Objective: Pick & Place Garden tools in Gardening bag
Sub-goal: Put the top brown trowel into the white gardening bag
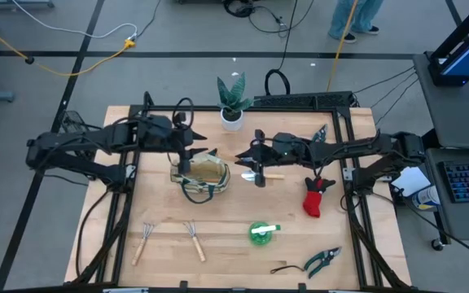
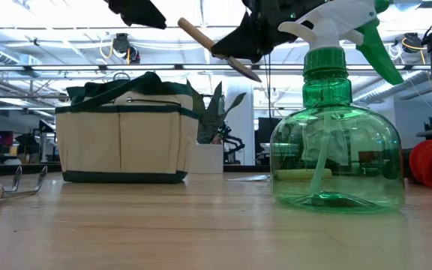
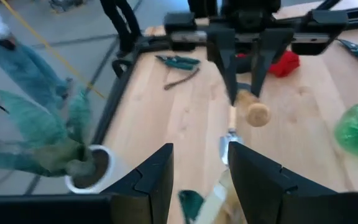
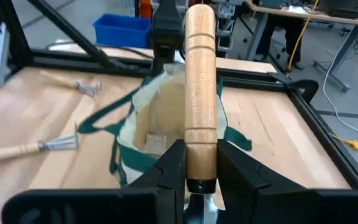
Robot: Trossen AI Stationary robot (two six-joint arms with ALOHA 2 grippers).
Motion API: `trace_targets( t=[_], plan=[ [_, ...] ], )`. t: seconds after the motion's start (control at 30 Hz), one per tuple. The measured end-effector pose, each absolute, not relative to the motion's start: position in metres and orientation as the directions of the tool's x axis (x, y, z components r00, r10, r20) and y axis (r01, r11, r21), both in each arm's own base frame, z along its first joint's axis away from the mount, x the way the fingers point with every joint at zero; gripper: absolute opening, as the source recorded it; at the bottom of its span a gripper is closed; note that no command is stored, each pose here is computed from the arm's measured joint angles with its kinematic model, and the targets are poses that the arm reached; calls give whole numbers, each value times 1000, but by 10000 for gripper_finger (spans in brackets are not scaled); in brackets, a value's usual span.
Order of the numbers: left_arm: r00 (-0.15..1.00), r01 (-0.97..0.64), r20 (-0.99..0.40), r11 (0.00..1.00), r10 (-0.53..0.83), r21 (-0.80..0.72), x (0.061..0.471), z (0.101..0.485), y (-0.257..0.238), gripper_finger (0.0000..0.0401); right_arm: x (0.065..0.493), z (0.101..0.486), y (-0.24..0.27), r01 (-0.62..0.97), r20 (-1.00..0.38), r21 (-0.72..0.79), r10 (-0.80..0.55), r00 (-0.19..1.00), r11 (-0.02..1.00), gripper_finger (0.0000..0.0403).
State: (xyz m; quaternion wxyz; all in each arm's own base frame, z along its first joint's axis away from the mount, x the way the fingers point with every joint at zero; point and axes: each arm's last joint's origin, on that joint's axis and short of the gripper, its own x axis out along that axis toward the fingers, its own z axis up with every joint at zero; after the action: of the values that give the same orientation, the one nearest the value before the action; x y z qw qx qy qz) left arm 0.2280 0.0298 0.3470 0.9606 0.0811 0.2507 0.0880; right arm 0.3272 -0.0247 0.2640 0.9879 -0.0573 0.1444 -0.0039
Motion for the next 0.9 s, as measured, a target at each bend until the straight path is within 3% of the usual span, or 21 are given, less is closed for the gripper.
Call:
trace_targets(
  t=[0.33, 0.53, 0.9],
  plan=[
    [869, -49, -485, 993, 95, 108, 253, 333, 29, 159, 326, 260, -24, -46, -328, -198, -22, 945, 979, 63],
    [878, -96, -470, 995, 92, 16, 273, 323, 31, 159, 324, 255, -24, -75, -377, -236, -20, 926, 969, 70],
    [849, -50, -527, 999, 34, -16, 299, 297, 32, 159, 325, 248, -24, -82, -413, -235, -23, 911, 968, 68]
  ],
)
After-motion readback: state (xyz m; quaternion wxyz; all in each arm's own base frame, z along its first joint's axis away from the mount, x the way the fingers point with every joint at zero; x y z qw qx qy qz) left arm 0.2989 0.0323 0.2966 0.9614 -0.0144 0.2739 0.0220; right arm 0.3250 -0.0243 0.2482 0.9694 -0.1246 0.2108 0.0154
